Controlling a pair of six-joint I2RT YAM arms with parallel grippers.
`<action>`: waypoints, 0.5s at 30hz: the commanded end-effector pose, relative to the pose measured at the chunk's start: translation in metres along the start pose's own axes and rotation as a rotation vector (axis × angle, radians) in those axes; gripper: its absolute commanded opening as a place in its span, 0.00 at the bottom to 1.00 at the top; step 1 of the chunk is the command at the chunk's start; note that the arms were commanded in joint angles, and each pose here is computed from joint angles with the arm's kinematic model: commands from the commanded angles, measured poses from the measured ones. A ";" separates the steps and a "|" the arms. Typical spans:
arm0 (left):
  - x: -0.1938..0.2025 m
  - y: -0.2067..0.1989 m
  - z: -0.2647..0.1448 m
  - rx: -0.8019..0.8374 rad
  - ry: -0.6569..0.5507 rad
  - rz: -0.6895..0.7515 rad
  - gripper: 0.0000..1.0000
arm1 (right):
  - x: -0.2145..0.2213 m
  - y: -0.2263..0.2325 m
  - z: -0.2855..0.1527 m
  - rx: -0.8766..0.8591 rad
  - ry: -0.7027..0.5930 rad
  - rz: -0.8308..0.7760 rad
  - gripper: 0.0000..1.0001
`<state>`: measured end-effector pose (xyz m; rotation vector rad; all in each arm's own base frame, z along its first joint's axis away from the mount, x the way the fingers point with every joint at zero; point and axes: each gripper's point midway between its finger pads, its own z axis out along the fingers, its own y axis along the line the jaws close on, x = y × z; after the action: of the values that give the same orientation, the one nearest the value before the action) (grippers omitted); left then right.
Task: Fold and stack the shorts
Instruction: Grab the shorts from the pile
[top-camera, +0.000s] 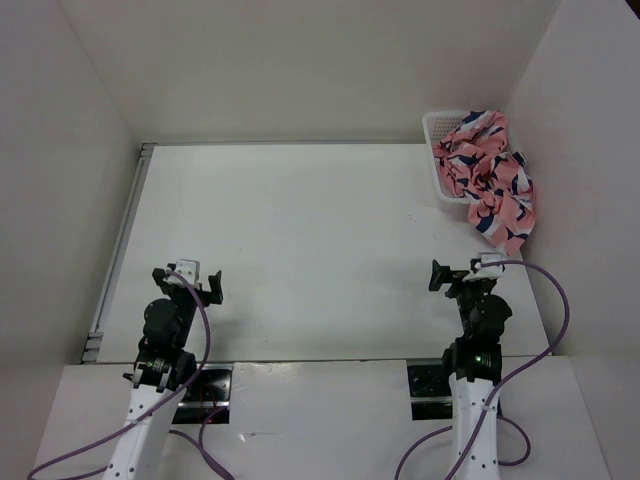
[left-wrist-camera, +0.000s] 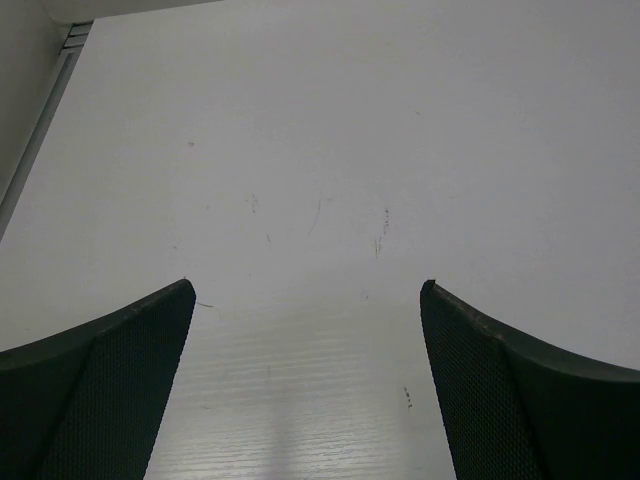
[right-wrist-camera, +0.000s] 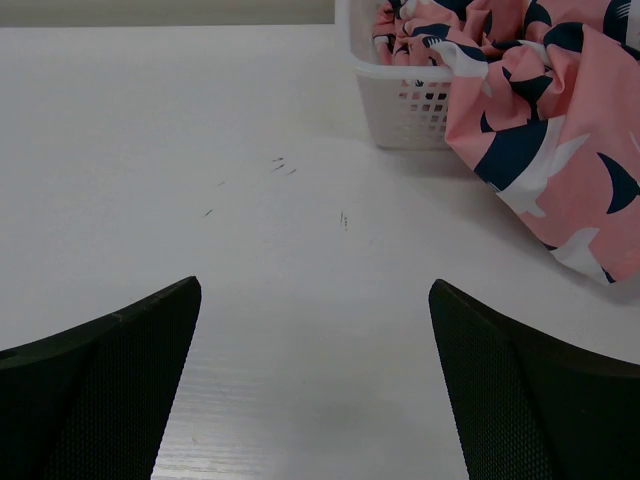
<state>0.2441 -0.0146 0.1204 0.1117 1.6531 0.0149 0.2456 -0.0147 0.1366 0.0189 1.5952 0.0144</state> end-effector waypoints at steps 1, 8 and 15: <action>0.000 -0.003 0.002 0.013 -0.022 0.001 1.00 | 0.008 0.000 0.004 -0.009 -0.017 -0.013 1.00; 0.002 -0.068 -0.016 0.398 0.006 -0.003 1.00 | 0.003 0.009 0.003 -0.056 -0.025 -0.015 1.00; 0.015 -0.119 -0.052 0.736 0.068 -0.038 1.00 | -0.020 0.099 -0.026 -0.691 -0.595 -1.526 0.99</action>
<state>0.2089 -0.1016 0.1008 0.5028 1.6826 -0.4468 0.2388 0.0359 0.1422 -0.8186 1.3884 -0.1524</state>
